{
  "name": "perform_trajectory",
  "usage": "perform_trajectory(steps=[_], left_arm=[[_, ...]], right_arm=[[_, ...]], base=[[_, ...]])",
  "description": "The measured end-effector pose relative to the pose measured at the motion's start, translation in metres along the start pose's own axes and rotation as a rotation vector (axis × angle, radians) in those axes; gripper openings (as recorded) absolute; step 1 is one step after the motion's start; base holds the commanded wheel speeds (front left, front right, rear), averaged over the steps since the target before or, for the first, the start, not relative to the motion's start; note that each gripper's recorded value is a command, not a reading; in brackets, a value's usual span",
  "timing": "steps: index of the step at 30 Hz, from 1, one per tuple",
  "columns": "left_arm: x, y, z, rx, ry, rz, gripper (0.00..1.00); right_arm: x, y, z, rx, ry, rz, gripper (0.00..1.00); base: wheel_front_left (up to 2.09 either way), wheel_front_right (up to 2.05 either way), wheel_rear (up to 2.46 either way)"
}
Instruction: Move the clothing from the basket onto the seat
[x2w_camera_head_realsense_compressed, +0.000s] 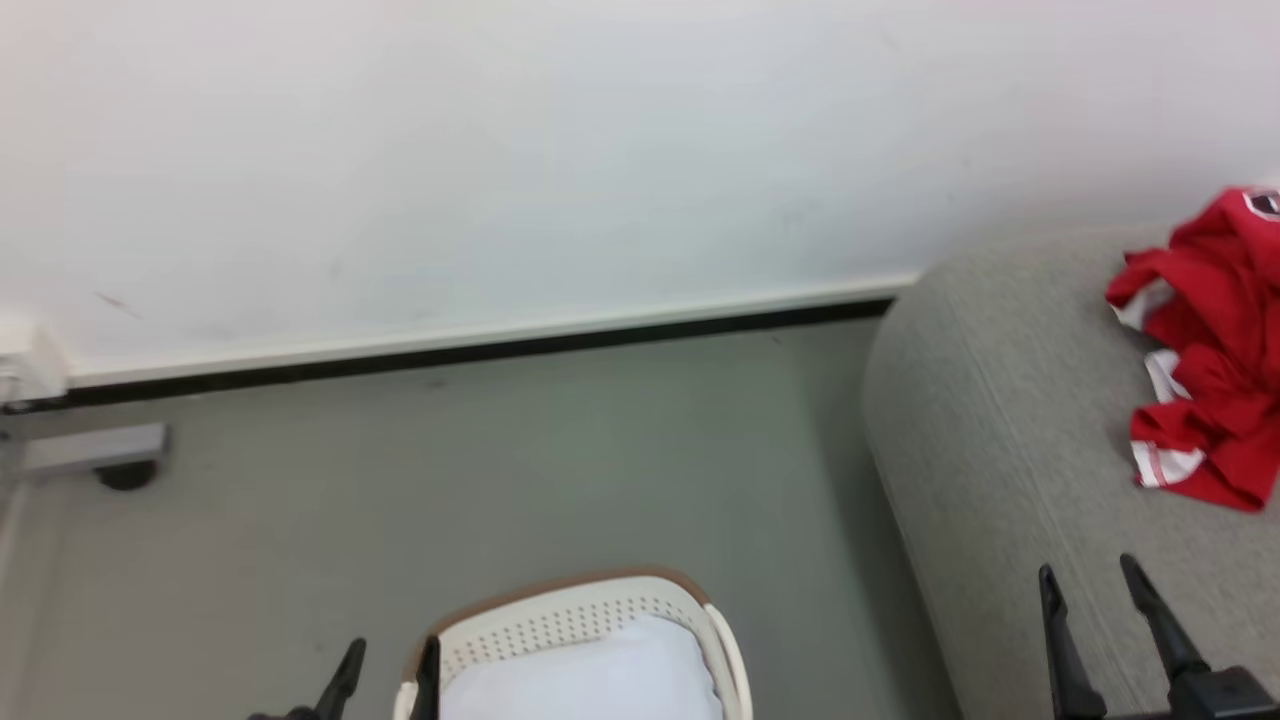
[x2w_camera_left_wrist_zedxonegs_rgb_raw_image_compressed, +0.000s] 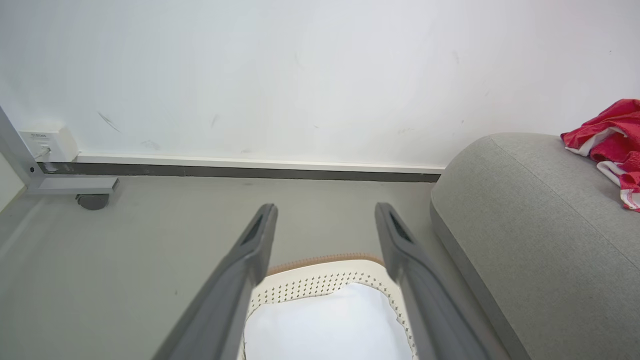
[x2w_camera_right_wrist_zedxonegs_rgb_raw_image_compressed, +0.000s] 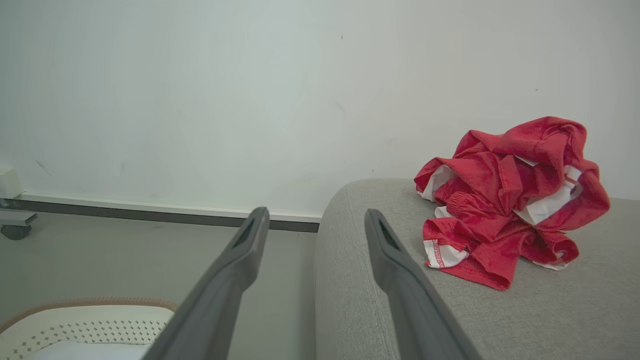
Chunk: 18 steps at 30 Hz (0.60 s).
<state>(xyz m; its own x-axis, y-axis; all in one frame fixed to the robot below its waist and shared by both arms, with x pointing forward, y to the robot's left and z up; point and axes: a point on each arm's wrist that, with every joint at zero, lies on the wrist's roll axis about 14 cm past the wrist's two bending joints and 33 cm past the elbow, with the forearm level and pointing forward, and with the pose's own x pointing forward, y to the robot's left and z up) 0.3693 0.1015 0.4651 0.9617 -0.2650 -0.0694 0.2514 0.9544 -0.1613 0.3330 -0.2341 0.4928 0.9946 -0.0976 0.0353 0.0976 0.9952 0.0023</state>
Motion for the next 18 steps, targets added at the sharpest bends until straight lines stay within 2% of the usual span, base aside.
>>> perform_trajectory(steps=[6,18], left_arm=[[-0.023,0.013,0.005,-0.006,-0.028,0.06,1.0],[-0.037,0.022,0.004,-0.011,-0.045,0.113,1.0]], right_arm=[[-0.012,0.019,-0.012,0.036,0.032,0.051,1.0],[-0.014,0.047,-0.017,0.057,0.046,0.134,1.0]], base=[[0.0,0.0,0.0],[0.0,0.0,0.0]])
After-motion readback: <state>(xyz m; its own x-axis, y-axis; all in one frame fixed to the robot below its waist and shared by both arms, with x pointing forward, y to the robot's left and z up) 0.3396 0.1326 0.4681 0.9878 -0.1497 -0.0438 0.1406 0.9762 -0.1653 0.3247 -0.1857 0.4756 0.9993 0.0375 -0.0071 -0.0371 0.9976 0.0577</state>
